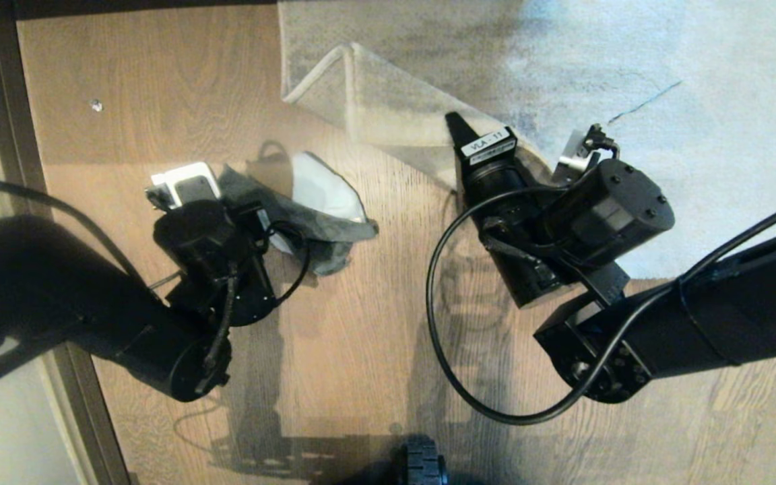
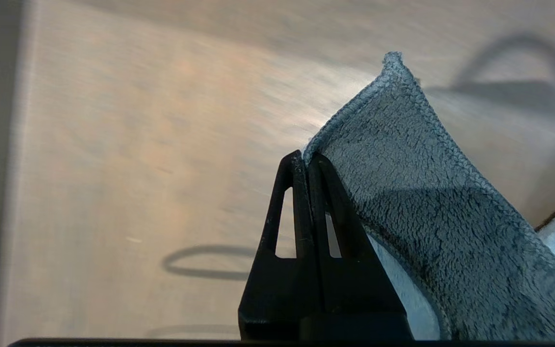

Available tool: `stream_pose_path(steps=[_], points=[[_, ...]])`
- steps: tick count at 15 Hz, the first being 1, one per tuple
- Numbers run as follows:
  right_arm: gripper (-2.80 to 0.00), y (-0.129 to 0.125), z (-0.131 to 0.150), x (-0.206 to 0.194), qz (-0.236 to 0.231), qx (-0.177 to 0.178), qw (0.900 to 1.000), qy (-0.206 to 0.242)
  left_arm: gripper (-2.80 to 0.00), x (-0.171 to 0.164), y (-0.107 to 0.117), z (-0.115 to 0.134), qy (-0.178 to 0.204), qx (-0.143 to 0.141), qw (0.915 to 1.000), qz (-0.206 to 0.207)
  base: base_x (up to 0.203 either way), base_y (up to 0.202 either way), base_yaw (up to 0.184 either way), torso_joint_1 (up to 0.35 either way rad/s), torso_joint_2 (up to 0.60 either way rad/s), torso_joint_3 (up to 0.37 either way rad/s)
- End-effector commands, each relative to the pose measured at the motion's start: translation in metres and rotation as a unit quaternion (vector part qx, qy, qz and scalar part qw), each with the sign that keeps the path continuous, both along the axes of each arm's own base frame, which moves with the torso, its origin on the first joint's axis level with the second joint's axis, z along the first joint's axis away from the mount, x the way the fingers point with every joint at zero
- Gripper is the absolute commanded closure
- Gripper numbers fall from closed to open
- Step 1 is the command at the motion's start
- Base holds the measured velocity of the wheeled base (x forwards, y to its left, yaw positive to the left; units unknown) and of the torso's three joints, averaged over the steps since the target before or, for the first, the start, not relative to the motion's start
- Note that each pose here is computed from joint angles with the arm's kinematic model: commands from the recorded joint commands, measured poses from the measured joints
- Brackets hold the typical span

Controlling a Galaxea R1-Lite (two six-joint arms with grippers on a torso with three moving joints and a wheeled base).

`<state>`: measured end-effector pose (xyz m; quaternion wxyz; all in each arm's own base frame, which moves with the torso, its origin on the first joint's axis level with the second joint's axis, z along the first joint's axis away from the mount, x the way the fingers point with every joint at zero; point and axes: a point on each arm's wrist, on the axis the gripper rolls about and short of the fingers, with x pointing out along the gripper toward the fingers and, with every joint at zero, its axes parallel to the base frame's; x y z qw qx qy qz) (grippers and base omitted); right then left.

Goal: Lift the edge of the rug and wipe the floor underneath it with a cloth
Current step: Wipe the floor under the carpet with a rag

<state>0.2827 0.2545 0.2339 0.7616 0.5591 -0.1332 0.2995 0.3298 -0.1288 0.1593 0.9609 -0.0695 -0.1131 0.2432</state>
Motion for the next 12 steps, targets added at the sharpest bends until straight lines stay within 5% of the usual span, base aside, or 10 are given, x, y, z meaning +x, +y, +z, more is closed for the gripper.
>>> stream_pose_path(steps=[1, 12], points=[[0.0, 0.0, 0.001, -0.001, 0.001, 0.016, 1.0, -0.013, 0.0, -0.013, 0.019, 0.016, -0.018, -0.009, 0.9996, 0.02, 0.0, 0.0, 0.0, 0.0, 0.0, 0.0], [0.0, -0.001, 0.0, -0.002, 0.001, 0.013, 1.0, -0.012, 0.0, -0.083, 0.081, 0.048, -0.028, 0.008, 0.9965, 0.079, 0.0, 0.0, 0.0, 0.0, 0.0, 0.0]])
